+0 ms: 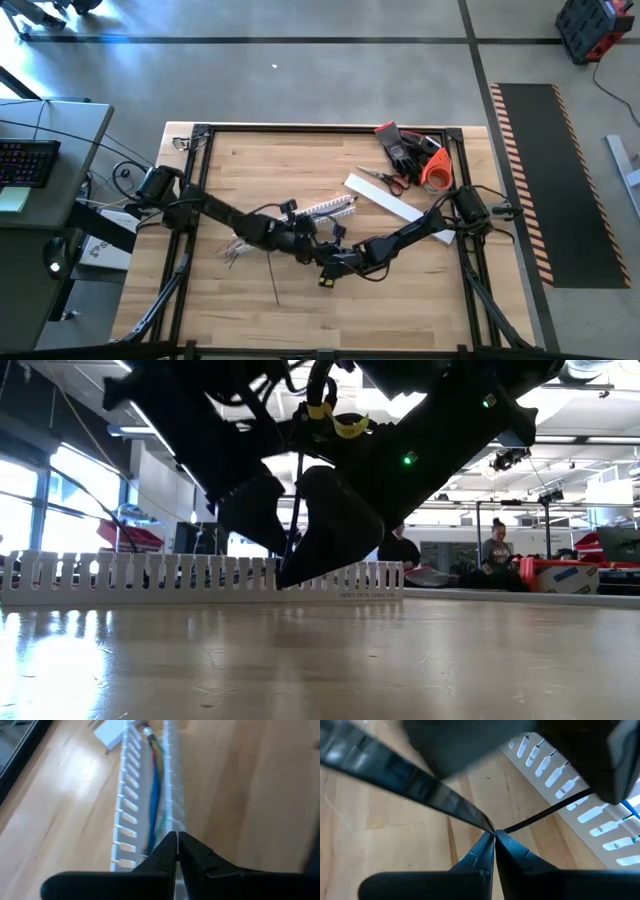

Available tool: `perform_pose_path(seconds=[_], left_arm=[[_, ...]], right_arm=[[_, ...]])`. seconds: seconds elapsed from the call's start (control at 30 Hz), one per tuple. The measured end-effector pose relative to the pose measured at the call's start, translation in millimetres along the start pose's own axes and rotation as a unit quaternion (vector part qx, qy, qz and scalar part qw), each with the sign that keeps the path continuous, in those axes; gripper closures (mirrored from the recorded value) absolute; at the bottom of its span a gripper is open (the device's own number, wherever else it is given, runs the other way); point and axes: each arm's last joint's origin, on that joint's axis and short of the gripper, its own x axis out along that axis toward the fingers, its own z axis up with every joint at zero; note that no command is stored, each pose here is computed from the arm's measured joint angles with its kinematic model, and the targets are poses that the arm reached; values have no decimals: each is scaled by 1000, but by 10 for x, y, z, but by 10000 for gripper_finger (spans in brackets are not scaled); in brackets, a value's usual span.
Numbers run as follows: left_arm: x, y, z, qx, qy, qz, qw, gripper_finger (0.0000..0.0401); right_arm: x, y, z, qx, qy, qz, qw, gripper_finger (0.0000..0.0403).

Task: Ziptie cables
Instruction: Close the cable duct

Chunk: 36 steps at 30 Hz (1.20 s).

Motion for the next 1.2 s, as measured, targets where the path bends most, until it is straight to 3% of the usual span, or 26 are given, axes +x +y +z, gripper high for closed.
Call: perform_pose_path(seconds=[0.27,0.67,1.2], left_arm=[[127,161,15,-9,18,-5,1000,401],[81,397,119,-18,20,-29,999,401],[46,469,172,8,26,-122,992,401]], right_arm=[[-18,35,-4,-1,-2,8,1000,403],[-67,123,-25,-9,-7,13,1000,403],[-65,119,-23,-8,-7,13,1000,403]])
